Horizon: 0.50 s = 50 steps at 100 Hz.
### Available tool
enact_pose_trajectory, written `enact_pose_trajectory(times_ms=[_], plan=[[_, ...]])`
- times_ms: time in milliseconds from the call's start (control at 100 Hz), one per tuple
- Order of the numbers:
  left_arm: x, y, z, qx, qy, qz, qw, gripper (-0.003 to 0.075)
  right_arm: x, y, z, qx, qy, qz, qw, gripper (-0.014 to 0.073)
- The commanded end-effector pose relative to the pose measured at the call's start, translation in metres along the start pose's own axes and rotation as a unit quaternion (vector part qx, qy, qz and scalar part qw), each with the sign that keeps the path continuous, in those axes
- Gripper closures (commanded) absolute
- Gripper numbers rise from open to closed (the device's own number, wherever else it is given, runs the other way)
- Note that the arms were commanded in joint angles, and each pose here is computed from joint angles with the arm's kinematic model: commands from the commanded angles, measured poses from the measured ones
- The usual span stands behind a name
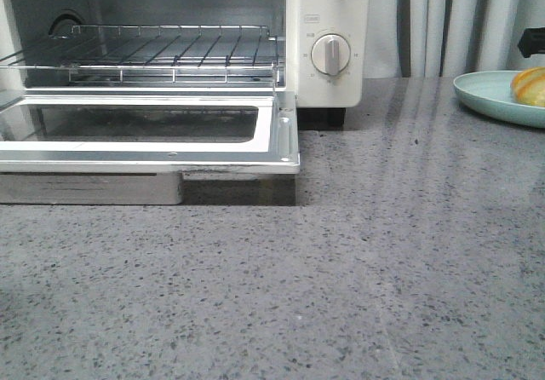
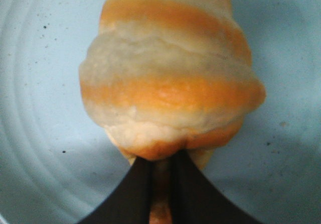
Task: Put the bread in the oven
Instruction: 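Grasp the orange-striped croissant on the blue plate with the right gripper, then carry the croissant with the right gripper into the open oven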
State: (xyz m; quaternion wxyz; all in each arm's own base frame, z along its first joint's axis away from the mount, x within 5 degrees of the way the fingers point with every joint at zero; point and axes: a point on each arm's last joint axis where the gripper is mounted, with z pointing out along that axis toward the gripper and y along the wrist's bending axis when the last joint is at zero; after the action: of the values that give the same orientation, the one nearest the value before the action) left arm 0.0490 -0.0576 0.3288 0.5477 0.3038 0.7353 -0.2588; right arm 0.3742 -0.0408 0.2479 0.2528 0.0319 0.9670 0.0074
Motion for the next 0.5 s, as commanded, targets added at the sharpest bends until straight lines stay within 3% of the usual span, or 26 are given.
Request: enact_pose_trajectory(times_ms=[0,160,330,490], plan=[[-0.015,0.0,-0.003,-0.001,-0.051,-0.016,0.999,0.0742,-0.009,-0.001,-0.011,-0.004,-0.038,0.015,0.999,0.0662],[-0.015,-0.001,-0.003,0.006,-0.052,-0.027,0.998,0.0742,-0.027,0.01,-0.069,-0.018,-0.181,0.025,0.983,0.0662],[-0.017,-0.001,-0.003,0.003,-0.06,-0.026,0.998,0.0742,-0.033,0.048,-0.178,-0.05,-0.378,-0.017,0.924,0.0663],[-0.021,0.002,-0.004,-0.011,-0.085,-0.018,0.996,0.0742,-0.018,0.103,-0.247,-0.12,-0.447,-0.106,0.88,0.0663]])
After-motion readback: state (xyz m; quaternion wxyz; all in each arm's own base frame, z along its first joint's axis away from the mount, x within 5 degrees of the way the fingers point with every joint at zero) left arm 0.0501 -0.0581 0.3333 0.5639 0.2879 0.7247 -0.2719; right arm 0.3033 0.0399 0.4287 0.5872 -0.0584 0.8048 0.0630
